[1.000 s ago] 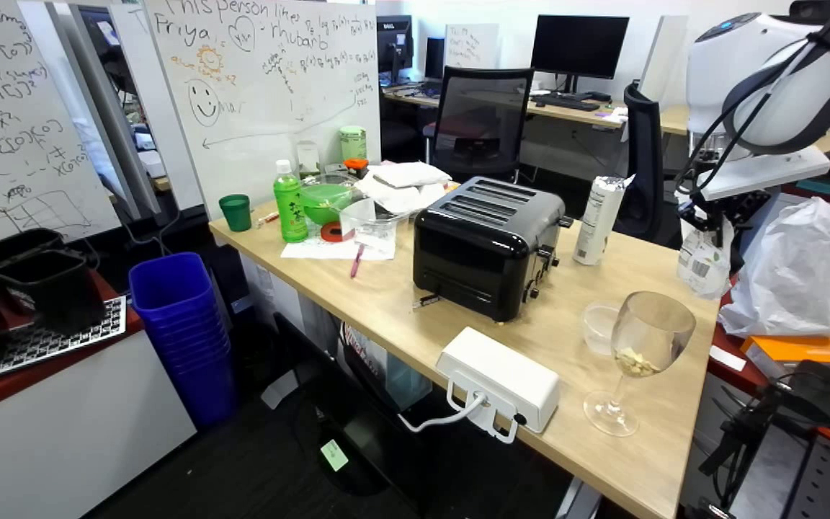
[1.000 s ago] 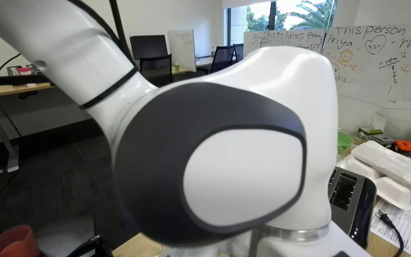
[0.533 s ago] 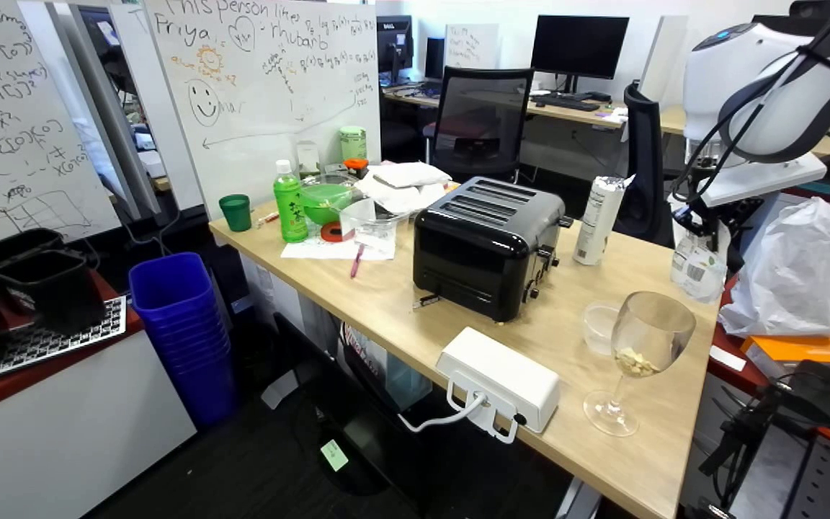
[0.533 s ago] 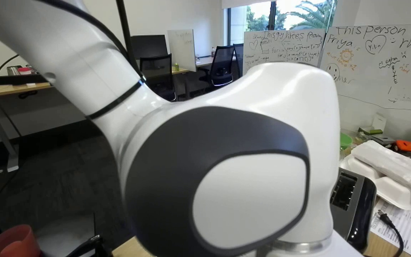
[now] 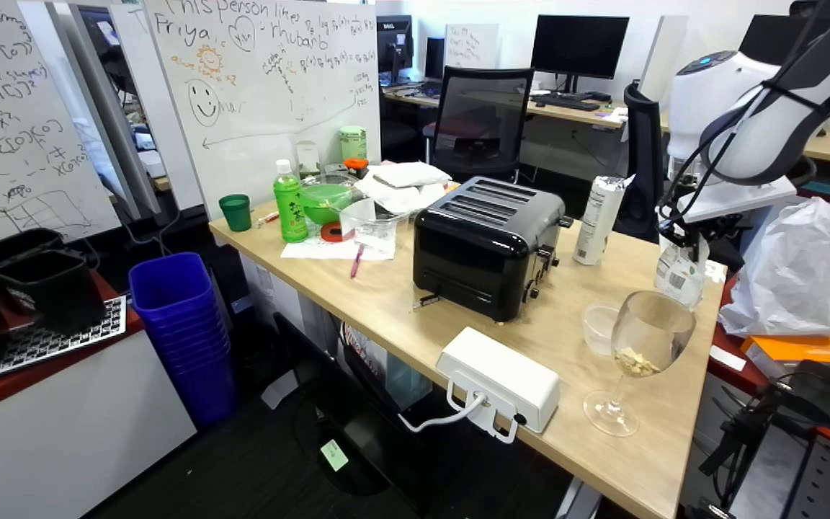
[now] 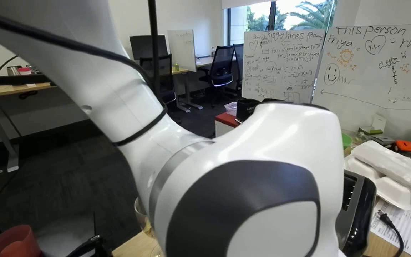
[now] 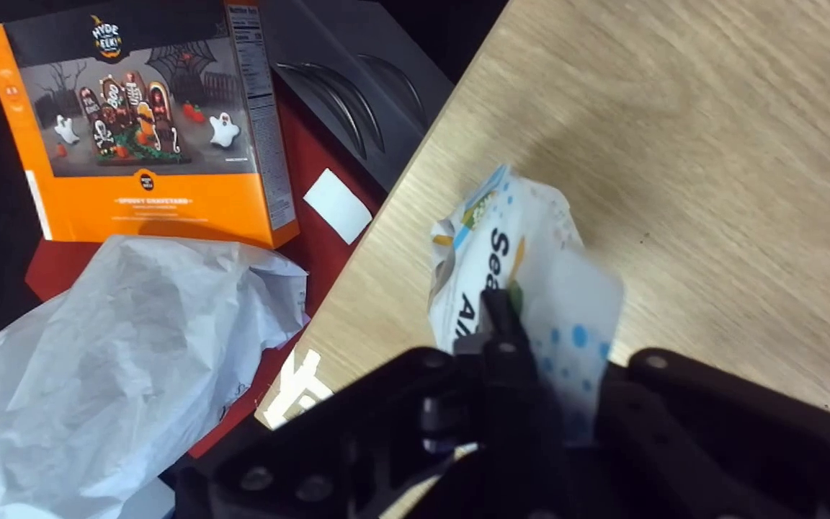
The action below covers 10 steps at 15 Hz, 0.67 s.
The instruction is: Move the bag backwards
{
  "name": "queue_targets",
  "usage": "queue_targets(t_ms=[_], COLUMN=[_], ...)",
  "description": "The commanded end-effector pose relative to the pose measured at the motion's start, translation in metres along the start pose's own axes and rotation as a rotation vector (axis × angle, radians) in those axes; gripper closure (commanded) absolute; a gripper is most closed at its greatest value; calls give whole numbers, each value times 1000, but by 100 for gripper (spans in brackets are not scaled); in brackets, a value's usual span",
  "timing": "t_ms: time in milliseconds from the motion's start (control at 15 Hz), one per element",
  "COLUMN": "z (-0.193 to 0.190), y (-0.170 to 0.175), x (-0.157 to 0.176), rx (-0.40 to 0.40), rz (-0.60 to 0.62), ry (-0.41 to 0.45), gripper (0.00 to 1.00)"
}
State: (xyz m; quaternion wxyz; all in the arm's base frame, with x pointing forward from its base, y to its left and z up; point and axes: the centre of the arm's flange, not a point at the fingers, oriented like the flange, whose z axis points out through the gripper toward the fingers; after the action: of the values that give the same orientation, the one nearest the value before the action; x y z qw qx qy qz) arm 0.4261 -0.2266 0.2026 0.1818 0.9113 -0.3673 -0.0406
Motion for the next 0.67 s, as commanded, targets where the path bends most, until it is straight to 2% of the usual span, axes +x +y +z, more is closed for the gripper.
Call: queue_targets(t_ms=[0,200,400,600], z=[8,0,-26,-57], y=[-7,-9,-12,-15], x=[10,12,9,-3], rx=[11,2,9,-34], rz=[30,22,8,-71], ry=[2,11,30,57], gripper=[67,44,24,3])
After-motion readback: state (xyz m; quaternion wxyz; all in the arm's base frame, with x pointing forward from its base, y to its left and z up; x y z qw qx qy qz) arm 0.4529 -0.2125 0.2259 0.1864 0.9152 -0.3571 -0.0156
